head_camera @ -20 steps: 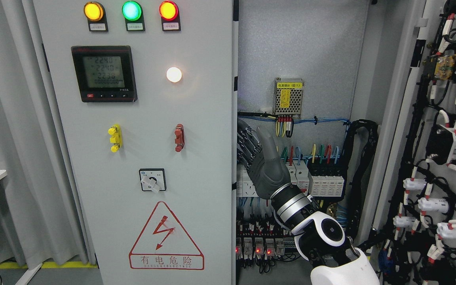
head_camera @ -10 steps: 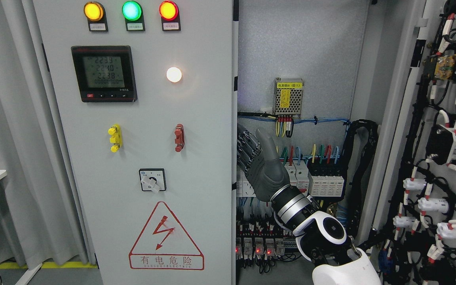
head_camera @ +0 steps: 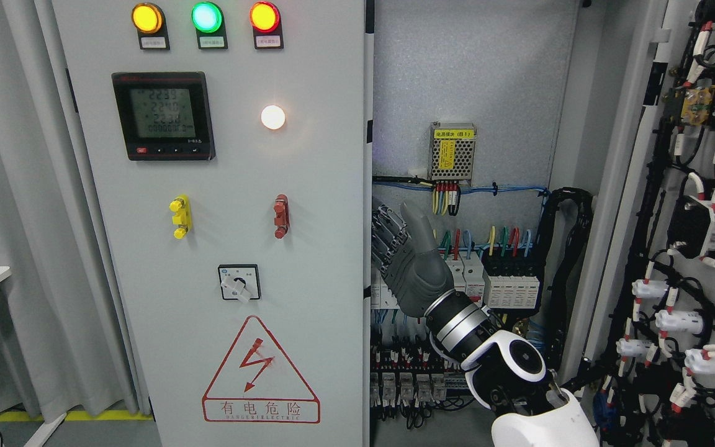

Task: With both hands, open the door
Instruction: 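Position right hand fingers behind the inner edge of the light-panel door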

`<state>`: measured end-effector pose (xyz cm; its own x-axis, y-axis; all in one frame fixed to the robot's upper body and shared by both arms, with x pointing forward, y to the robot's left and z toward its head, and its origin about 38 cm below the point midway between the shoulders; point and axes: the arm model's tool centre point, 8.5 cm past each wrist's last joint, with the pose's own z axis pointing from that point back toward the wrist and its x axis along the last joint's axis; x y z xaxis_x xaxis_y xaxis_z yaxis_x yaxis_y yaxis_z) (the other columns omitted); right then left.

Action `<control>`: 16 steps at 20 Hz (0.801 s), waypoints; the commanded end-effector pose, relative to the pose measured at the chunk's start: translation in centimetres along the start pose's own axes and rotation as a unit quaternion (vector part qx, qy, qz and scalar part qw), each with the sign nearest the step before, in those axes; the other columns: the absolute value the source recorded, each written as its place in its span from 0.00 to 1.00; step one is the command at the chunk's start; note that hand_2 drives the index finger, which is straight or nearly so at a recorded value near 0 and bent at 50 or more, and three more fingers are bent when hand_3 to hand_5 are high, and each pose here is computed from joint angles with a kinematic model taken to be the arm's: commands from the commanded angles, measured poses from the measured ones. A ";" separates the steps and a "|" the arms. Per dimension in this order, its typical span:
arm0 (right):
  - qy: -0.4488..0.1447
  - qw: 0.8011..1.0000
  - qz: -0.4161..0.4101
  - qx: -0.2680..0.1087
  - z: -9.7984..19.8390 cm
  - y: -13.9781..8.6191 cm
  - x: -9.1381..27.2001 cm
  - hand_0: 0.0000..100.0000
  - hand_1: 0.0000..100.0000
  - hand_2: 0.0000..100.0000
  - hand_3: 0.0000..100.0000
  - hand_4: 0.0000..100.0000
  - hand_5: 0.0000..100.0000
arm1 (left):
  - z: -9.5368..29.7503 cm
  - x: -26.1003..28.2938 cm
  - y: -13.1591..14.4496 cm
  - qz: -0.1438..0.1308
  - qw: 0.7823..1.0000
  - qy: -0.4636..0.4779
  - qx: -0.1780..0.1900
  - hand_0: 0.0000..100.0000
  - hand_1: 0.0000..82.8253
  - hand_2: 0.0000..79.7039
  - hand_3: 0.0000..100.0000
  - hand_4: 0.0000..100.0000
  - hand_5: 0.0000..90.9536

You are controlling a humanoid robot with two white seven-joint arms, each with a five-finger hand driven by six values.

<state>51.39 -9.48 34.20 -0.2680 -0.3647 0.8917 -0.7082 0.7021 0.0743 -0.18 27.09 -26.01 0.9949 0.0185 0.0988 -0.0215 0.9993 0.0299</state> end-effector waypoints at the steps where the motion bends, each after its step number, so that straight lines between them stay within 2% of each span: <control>1: -0.007 1.000 -0.002 -0.004 0.2 -0.4 0.4 0.22 0.00 0.00 0.00 0.00 0.00 | 0.3 -1.5 1.2 -0.001 1.000 0.008 0.010 0.29 0.00 0.03 0.03 0.03 0.00; 8: -0.008 1.000 -0.001 -0.002 0.3 -0.2 0.5 0.22 0.00 0.00 0.00 0.00 0.00 | 0.3 -1.8 1.2 -0.001 1.000 0.011 0.010 0.29 0.00 0.03 0.03 0.03 0.00; 11: 0.003 1.000 -0.005 0.017 0.3 0.0 0.2 0.22 0.00 0.00 0.00 0.00 0.00 | 0.3 -1.8 1.2 -0.001 1.000 0.011 0.010 0.29 0.00 0.03 0.03 0.03 0.00; 16: -0.004 1.000 -0.007 0.010 0.5 -0.5 0.7 0.22 0.00 0.00 0.00 0.00 0.00 | 0.3 -1.9 1.2 0.000 1.000 0.011 0.010 0.29 0.00 0.03 0.03 0.03 0.00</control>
<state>51.21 -9.77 34.21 -0.2551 -0.3670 0.8946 -0.7279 0.6819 0.0721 0.00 27.09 -26.00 0.9939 0.0174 0.1091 -0.0207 0.9993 0.0300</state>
